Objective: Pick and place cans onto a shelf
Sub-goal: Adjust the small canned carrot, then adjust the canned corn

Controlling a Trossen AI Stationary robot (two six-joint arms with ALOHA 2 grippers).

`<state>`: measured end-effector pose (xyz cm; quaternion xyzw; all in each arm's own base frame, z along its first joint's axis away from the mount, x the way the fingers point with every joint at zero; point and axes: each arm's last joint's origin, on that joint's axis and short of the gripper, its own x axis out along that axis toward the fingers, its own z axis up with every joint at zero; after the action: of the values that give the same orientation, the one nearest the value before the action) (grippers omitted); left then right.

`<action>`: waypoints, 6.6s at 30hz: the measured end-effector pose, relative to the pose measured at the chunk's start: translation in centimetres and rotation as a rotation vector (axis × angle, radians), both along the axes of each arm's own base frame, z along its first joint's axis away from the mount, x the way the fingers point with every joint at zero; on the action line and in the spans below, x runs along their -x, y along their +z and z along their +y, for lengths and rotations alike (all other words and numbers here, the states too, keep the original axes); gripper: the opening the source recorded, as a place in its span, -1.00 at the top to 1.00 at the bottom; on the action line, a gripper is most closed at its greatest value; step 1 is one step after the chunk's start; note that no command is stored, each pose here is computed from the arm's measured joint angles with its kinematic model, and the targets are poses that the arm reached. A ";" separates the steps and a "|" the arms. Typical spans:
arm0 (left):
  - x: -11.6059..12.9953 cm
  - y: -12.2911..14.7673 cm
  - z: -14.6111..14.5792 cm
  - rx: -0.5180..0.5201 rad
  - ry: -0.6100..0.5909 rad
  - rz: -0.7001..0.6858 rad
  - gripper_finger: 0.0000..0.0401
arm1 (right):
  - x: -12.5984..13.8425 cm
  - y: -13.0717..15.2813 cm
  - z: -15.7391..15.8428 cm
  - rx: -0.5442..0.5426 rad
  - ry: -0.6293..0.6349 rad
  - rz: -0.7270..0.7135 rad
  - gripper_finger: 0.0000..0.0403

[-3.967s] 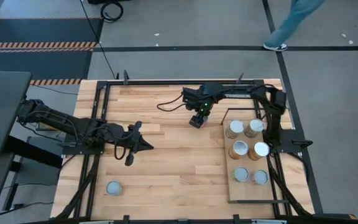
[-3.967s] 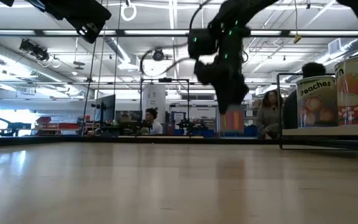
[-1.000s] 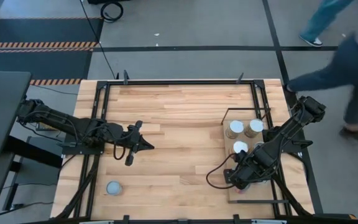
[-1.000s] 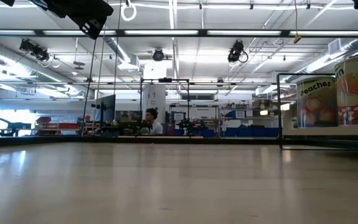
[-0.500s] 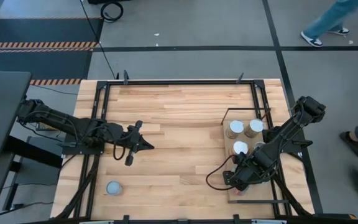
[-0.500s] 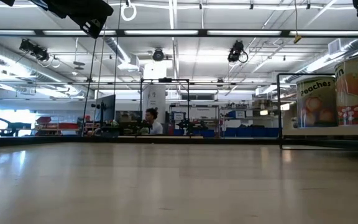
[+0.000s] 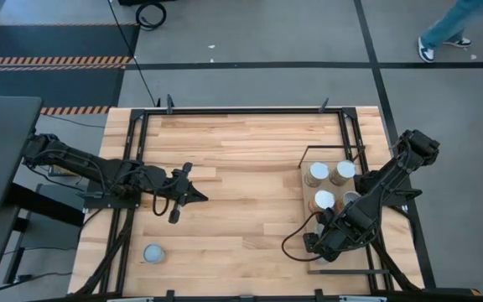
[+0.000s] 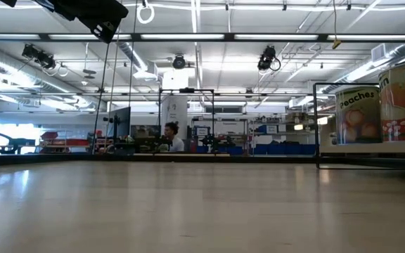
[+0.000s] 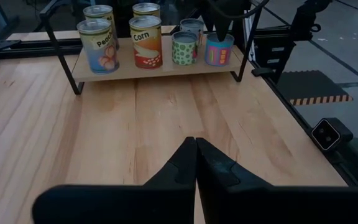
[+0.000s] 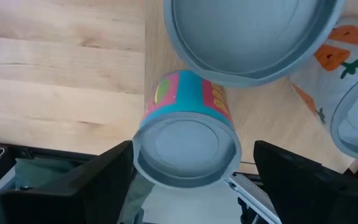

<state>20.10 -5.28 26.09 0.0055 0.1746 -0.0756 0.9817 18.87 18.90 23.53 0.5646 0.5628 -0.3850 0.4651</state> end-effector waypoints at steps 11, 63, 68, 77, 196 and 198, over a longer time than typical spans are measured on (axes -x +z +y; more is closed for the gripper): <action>0.0 0.0 0.0 0.006 0.001 -0.004 0.94 | 0.4 2.7 -0.2 0.017 0.082 0.060 -0.58; 0.0 0.1 0.0 0.019 0.006 -0.004 0.94 | 6.6 -1.8 -2.1 0.091 0.153 0.174 0.99; 0.0 0.1 0.0 0.019 0.006 -0.005 0.94 | 6.8 -1.5 -2.5 0.105 0.150 0.171 0.99; 0.0 0.1 0.0 0.020 0.006 -0.005 0.94 | 6.9 -1.2 -3.4 0.146 0.134 0.159 0.99; 0.0 0.1 0.0 0.036 0.012 -0.001 0.94 | 7.2 3.3 -11.6 0.254 0.119 0.127 0.99; 0.0 0.1 0.0 0.036 0.012 -0.001 0.94 | 7.2 3.3 -11.6 0.253 0.120 0.134 0.99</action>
<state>20.11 -5.30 26.16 -0.0134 0.1730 -0.0730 0.9821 11.67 7.29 26.85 0.4401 0.5722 -0.4612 0.5160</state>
